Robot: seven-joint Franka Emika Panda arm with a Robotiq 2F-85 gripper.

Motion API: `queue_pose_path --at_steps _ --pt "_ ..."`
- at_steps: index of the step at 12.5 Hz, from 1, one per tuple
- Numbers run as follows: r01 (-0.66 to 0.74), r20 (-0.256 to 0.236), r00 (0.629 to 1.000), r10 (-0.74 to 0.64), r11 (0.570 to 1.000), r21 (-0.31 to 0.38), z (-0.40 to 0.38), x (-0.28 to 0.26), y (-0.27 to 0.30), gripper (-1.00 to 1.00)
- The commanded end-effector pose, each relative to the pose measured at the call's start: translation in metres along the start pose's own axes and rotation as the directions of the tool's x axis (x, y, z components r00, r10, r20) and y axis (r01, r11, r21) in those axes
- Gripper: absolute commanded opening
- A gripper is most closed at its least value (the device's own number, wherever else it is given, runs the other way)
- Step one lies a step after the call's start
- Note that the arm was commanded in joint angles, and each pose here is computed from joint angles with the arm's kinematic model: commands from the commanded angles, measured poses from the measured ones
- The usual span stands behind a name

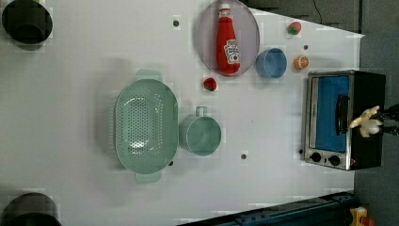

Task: Pick banana from table and place on oven.

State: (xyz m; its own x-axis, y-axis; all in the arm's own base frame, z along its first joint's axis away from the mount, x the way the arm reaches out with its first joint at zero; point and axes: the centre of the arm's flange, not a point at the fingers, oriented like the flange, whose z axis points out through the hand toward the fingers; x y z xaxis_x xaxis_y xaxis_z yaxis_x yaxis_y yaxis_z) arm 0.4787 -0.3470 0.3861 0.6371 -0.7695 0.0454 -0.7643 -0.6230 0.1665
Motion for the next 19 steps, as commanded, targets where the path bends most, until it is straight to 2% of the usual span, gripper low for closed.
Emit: queue_pose_path --at_steps 1,2,4,5,7,8,10,11,14,19 --pt "-0.006 -0.029 1.000 0.007 0.999 0.032 -0.025 0.005 0.010 0.89" --pt "0.000 -0.028 1.000 0.000 0.999 0.033 -0.027 0.004 0.007 1.00" --pt "0.058 -0.036 0.998 -0.056 0.997 0.053 -0.050 -0.005 -0.023 1.00" --pt "0.108 -0.019 0.994 -0.107 0.992 0.066 -0.068 -0.019 -0.048 1.00" --pt "0.223 0.006 0.974 -0.226 0.967 0.122 -0.117 -0.066 -0.107 1.00" --pt "0.251 -0.003 0.967 -0.254 0.955 0.160 -0.144 -0.095 -0.133 1.00" --pt "0.168 -0.017 0.986 -0.168 0.964 0.206 -0.199 -0.153 -0.169 1.00" --pt "0.101 -0.005 0.995 -0.102 0.972 0.214 -0.221 -0.180 -0.177 1.00" --pt "-0.062 0.083 0.995 0.051 0.988 0.142 -0.251 -0.245 -0.170 1.00" --pt "-0.091 0.054 0.995 0.082 0.980 0.179 -0.277 -0.264 -0.159 1.00"
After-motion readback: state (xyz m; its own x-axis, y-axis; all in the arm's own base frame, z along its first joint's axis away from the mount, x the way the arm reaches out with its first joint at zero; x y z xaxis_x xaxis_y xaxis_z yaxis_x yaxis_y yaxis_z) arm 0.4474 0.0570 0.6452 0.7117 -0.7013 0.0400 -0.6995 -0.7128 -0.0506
